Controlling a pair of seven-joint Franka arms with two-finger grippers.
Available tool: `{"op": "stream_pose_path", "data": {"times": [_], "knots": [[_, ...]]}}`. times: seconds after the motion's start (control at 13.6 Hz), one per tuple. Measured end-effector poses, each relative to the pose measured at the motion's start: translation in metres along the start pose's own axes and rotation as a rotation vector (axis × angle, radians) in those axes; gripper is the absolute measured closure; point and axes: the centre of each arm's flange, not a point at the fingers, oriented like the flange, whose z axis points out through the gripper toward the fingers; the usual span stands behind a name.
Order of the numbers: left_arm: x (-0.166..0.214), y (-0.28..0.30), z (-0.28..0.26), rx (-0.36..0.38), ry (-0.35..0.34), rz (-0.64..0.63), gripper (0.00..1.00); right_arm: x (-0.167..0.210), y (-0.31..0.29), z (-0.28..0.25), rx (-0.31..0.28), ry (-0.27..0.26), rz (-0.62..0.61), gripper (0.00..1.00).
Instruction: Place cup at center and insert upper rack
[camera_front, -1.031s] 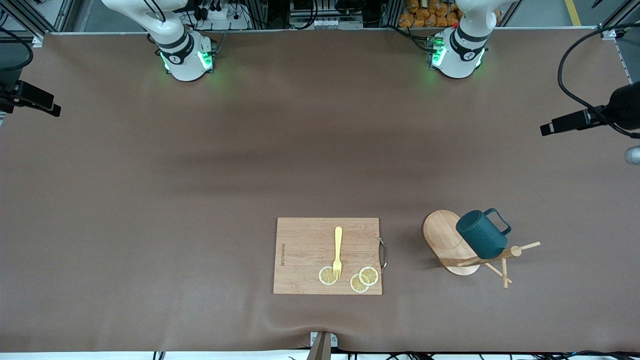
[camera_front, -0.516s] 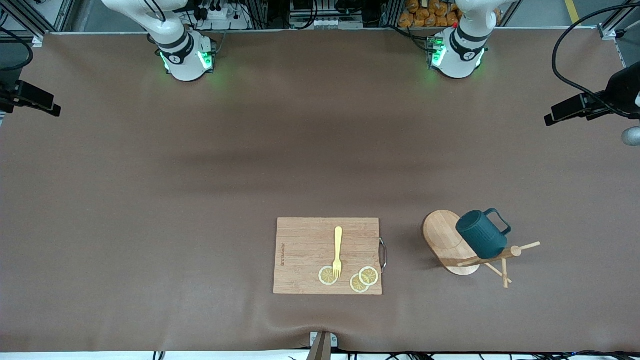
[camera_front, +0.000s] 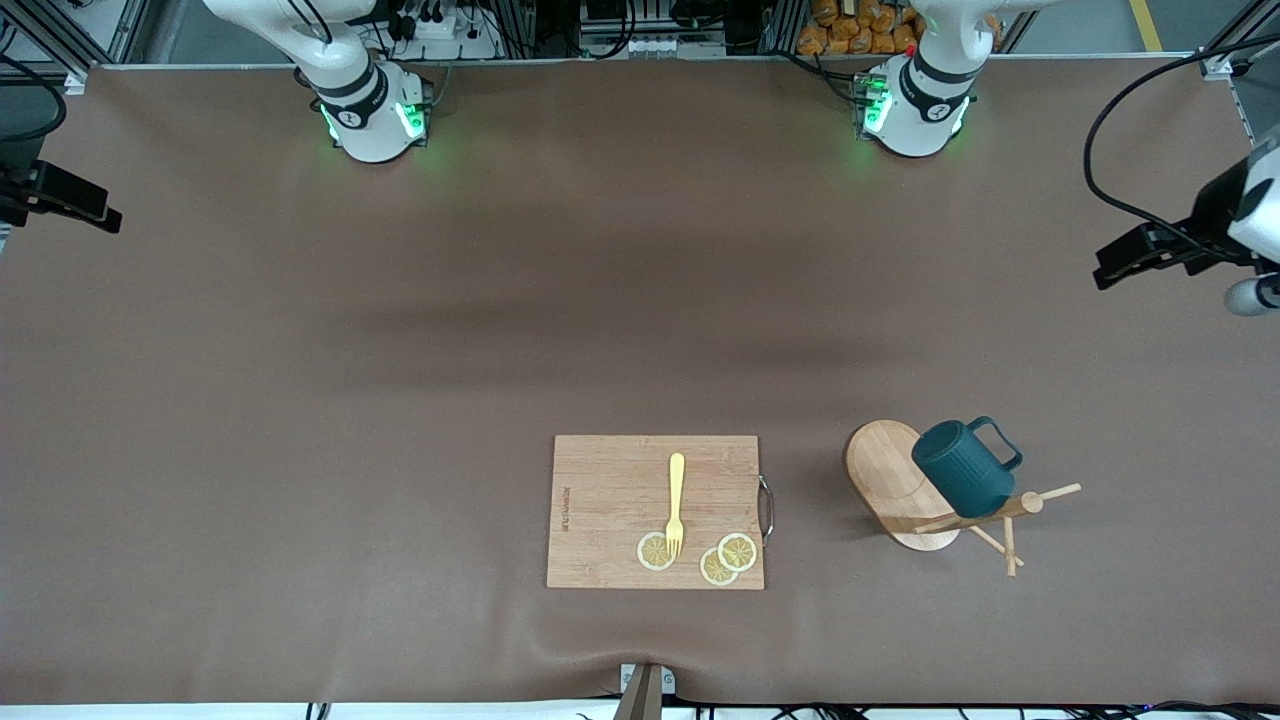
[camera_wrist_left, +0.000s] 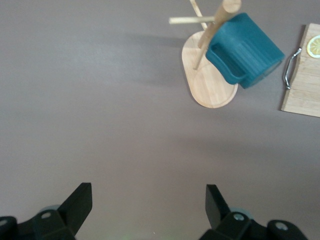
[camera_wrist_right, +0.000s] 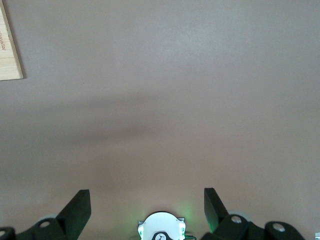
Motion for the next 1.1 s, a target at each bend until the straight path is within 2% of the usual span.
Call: {"op": "stream_pose_path", "data": {"times": [0.44, 1.1], "knots": [[-0.006, 0.005, -0.009, 0.000, 0.018, 0.086, 0.00, 0.000, -0.001, 0.000, 0.000, 0.000, -0.003, 0.00], [-0.013, 0.011, -0.016, 0.004, -0.006, 0.098, 0.00, -0.005, -0.005, -0.015, 0.014, 0.034, -0.011, 0.00]]}}
